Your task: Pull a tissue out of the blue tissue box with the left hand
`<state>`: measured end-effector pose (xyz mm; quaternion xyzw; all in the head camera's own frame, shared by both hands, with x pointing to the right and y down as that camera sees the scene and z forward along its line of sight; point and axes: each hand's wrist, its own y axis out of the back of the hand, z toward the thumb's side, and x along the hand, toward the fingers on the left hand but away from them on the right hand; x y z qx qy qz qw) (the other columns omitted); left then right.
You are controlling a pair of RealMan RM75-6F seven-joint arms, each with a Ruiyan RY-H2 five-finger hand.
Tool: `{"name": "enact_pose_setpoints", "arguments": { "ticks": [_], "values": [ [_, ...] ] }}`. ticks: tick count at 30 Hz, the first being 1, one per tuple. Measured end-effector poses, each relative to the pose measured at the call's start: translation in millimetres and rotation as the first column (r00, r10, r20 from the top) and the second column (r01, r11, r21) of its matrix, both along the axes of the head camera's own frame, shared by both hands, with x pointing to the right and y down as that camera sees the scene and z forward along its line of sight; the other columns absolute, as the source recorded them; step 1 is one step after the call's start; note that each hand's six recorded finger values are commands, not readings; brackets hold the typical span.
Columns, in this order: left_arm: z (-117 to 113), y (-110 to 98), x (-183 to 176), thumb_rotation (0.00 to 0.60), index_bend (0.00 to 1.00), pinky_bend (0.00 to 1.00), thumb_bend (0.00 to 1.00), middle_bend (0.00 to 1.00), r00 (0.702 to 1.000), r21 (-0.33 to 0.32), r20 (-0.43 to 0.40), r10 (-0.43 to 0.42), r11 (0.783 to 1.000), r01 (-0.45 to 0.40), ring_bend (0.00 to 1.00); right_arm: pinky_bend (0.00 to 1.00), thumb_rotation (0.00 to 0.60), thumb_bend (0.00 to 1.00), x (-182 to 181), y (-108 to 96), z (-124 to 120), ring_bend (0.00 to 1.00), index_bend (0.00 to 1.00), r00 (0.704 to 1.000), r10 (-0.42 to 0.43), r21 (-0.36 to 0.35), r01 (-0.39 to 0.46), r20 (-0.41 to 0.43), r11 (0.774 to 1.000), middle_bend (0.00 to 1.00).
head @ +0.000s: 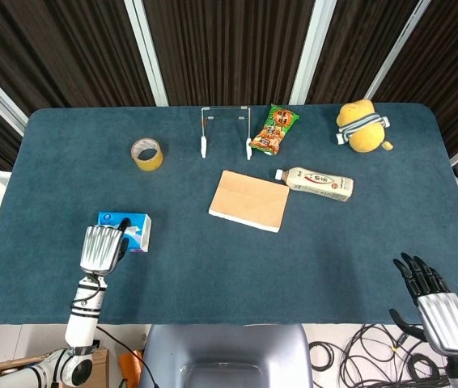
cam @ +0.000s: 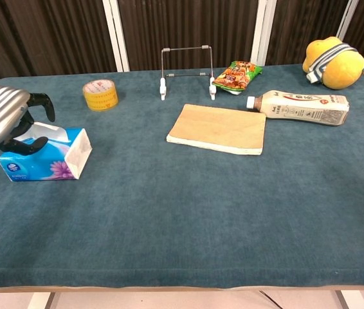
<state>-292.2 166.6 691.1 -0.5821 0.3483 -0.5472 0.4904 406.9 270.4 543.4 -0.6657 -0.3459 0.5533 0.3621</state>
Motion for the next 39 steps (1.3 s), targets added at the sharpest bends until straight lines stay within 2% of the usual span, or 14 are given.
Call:
{"name": "enact_pose_setpoints", "arguments": {
  "ticks": [3, 9, 19, 24, 33, 39],
  "values": [
    [3.0, -1.7, -1.5, 0.6, 0.5, 1.0, 0.34, 0.99, 1.0, 0.005, 0.009, -0.008, 1.0, 0.008, 1.0, 0.15, 0.6, 0.22, -0.1, 0.7, 1.1, 0.0, 0.06, 1.0, -0.003, -0.008, 0.003, -0.005, 1.0, 0.01],
    [8.3, -2.5, -5.6, 0.6, 0.58, 1.0, 0.42, 0.99, 1.0, 0.028, 0.026, -0.017, 0.999, 0.016, 1.0, 0.15, 0.6, 0.22, -0.6, 2.2, 2.6, 0.0, 0.07, 1.0, -0.012, -0.024, 0.011, -0.013, 1.0, 0.01],
    [10.6, -4.7, -12.0, 0.6, 0.64, 1.0, 0.53, 0.99, 0.999, 0.042, 0.035, -0.028, 0.999, 0.026, 1.0, 0.15, 0.6, 0.22, -0.4, 3.3, 3.7, 0.0, 0.07, 1.0, -0.016, -0.036, 0.015, -0.021, 0.999, 0.01],
    [7.3, -5.1, -11.5, 0.6, 0.65, 1.0, 0.54, 0.99, 1.0, 0.062, 0.023, -0.019, 0.998, 0.017, 1.0, 0.15, 0.6, 0.22, -0.5, 3.9, 4.8, 0.0, 0.07, 0.999, -0.019, -0.045, 0.017, -0.027, 0.999, 0.01],
    [-14.5, -7.2, -3.9, 0.6, 0.65, 1.0, 0.54, 0.99, 0.999, 0.095, -0.04, 0.008, 0.995, -0.004, 1.0, 0.15, 0.6, 0.22, -0.3, 3.6, 6.8, 0.0, 0.07, 0.999, -0.018, -0.058, 0.016, -0.033, 0.998, 0.01],
    [-53.6, -21.4, 2.0, 0.6, 0.66, 1.0, 0.54, 1.0, 0.997, 0.152, -0.059, 0.049, 0.988, -0.04, 1.0, 0.15, 0.6, 0.22, -0.3, 3.7, 8.0, 0.0, 0.08, 0.999, -0.017, -0.068, 0.014, -0.038, 0.998, 0.01]
  ]
}}
